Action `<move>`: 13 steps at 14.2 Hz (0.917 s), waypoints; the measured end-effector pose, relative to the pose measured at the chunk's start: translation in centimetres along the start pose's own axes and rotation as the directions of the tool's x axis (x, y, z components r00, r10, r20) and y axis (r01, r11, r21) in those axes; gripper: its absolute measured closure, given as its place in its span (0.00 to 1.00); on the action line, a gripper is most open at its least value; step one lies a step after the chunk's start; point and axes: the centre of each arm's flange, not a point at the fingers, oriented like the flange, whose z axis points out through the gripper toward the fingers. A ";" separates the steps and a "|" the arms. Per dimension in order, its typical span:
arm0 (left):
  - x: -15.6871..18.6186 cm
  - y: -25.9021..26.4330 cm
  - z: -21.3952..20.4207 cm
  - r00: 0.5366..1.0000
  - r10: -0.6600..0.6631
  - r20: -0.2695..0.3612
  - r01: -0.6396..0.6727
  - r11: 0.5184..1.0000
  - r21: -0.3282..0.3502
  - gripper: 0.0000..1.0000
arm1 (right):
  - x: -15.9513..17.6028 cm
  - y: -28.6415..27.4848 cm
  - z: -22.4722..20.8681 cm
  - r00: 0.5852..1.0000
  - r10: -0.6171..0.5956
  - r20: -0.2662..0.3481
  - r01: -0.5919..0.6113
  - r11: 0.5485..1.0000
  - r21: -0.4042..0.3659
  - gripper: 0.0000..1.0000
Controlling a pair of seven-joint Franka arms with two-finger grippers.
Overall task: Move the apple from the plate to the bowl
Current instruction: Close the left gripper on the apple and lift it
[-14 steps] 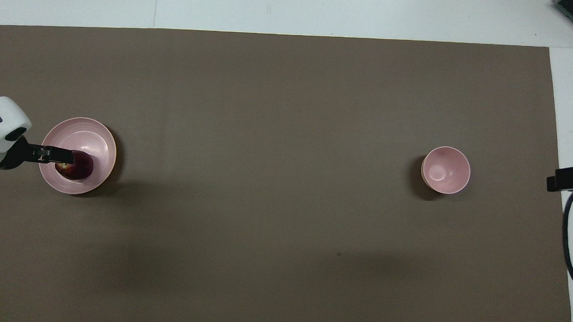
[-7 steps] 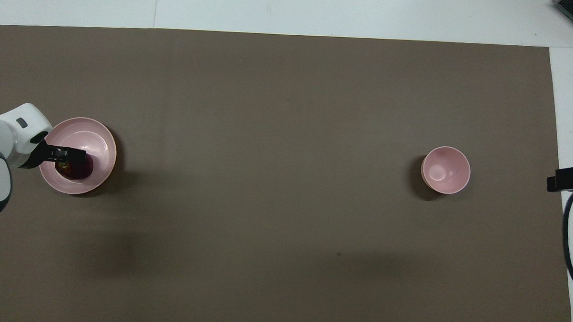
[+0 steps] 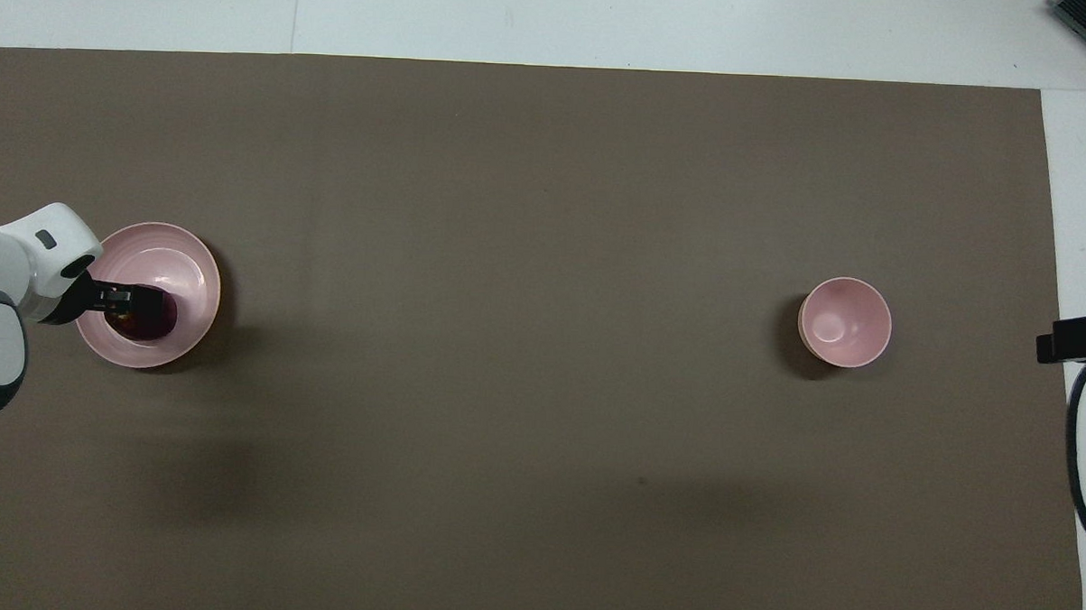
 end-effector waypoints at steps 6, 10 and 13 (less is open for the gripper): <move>0.8 3.4 -4.4 0.998 0.060 -0.020 -0.060 0.998 -0.009 0.40 | 0.0 0.0 0.0 1.000 0.000 0.000 0.000 1.000 0.000 0.00; 0.4 11.3 -10.9 0.997 0.038 -0.066 -0.043 0.996 -0.074 0.40 | 0.0 -0.1 0.1 1.000 0.003 0.002 -0.003 1.000 0.008 0.00; 0.2 17.9 -12.3 0.998 -0.017 -0.067 0.003 0.980 -0.199 0.40 | 0.0 -1.6 0.8 0.992 0.119 0.034 -0.121 0.988 0.097 0.00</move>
